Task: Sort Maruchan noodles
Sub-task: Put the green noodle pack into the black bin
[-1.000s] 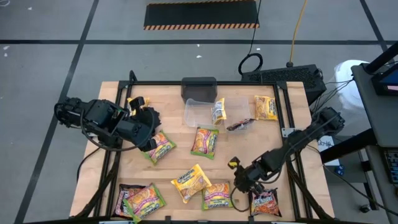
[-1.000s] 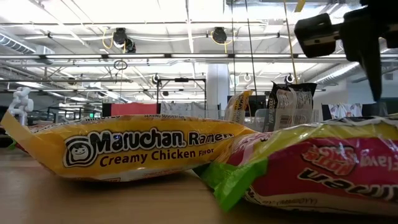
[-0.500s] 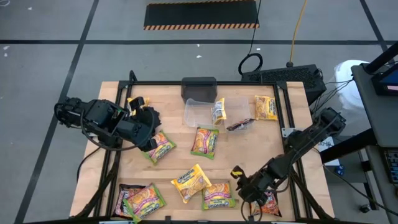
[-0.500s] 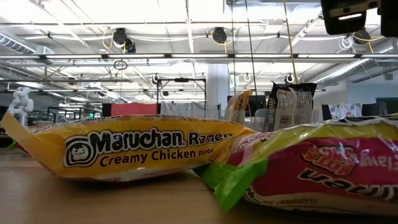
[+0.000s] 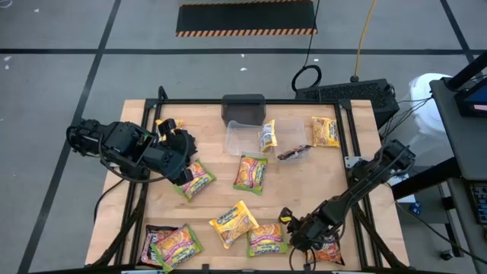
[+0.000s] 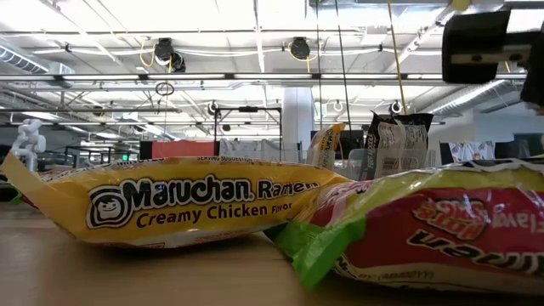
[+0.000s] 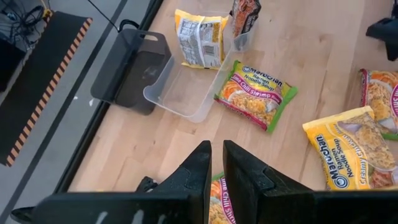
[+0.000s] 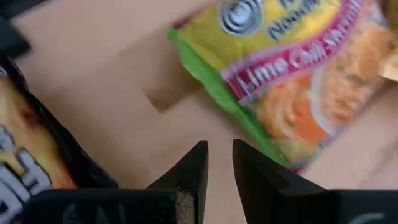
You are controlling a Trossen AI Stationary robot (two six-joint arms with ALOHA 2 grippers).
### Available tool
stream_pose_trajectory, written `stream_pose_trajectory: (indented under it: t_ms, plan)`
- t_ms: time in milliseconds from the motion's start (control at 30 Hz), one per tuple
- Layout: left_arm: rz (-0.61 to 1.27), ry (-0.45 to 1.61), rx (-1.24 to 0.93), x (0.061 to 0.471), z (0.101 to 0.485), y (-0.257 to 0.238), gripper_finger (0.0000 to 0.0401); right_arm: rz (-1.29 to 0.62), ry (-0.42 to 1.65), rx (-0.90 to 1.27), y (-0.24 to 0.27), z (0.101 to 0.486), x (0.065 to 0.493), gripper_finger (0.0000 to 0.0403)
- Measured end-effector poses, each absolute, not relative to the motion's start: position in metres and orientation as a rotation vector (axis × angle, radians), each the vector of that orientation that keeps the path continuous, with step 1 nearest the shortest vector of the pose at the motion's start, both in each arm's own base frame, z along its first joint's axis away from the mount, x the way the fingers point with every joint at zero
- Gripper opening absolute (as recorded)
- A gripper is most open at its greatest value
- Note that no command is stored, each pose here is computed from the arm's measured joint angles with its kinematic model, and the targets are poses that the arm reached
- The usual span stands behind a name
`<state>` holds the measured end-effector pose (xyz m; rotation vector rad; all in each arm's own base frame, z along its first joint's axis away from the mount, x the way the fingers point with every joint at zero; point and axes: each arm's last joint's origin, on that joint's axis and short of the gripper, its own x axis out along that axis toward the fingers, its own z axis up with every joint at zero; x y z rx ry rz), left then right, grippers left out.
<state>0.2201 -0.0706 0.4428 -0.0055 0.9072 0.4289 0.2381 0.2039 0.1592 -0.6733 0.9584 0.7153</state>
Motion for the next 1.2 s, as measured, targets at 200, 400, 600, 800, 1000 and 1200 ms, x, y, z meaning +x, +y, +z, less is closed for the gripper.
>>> stream_pose_trajectory:
  t_ms: [200,400,600,800,1000,1200]
  plan:
    - [0.430,0.907,-0.008,0.220,0.443,-0.071,0.0049,0.771,0.881,-0.679,0.214,0.152,0.244,0.0070]
    - [0.435,0.904,-0.020,0.220,0.443,-0.071,0.0049,0.781,0.897,-0.702,0.218,0.144,0.243,0.0070]
    - [0.436,0.904,-0.022,0.220,0.443,-0.071,0.0049,0.786,0.884,-0.705,0.220,0.144,0.243,0.0070]
    - [0.439,0.902,-0.029,0.220,0.443,-0.071,0.0049,0.745,0.856,-0.765,0.220,0.151,0.239,0.0070]
    - [0.436,0.905,-0.031,0.220,0.443,-0.071,0.0049,0.728,0.816,-0.749,0.218,0.165,0.237,0.0070]
    - [0.437,0.904,-0.032,0.220,0.443,-0.071,0.0049,0.745,0.805,-0.771,0.221,0.163,0.236,0.0070]
